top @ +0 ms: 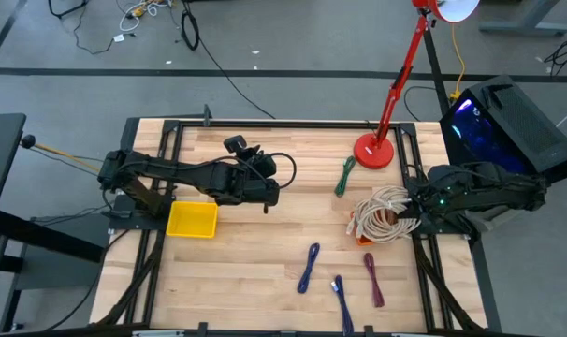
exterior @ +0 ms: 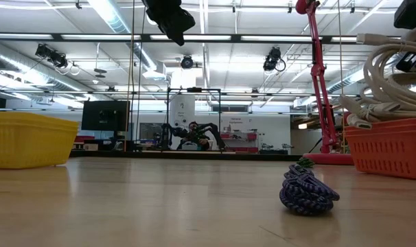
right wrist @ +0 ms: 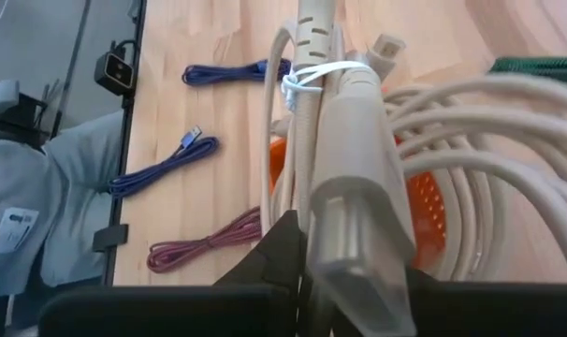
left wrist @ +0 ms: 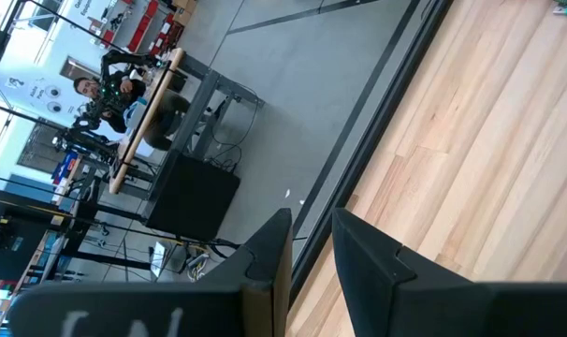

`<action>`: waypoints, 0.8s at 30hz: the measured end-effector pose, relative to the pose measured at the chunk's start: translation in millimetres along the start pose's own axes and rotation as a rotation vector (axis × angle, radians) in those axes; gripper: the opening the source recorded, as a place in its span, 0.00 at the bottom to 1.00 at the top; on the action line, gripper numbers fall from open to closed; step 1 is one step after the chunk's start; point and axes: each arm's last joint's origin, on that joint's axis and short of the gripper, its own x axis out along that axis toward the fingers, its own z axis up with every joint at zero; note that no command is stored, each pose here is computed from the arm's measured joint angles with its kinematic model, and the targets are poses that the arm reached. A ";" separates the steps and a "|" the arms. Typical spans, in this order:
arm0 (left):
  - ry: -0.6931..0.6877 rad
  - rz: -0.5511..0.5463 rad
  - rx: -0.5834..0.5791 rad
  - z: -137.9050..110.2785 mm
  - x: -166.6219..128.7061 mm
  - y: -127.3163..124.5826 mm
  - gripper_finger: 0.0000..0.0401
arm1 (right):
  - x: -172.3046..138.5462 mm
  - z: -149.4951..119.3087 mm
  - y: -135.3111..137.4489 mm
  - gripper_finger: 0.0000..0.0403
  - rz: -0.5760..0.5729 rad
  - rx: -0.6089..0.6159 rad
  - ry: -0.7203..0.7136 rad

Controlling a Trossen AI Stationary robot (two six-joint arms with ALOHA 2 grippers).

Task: Pick & Place USB Port
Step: Put the brown HDMI cable into the orange bin

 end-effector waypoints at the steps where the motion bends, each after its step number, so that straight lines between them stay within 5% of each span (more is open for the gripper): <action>1: 0.000 0.000 0.000 0.0 0.0 0.0 0.21 | -2.6 1.0 0.9 0.09 -0.003 -0.005 -0.010; 8: 0.000 0.000 0.000 0.0 0.0 0.0 0.21 | -14.9 4.6 1.0 0.09 -0.130 -0.017 -0.077; 24: 0.001 0.000 0.000 0.0 0.3 0.1 0.21 | -6.0 4.8 -0.2 0.22 -0.106 -0.001 -0.049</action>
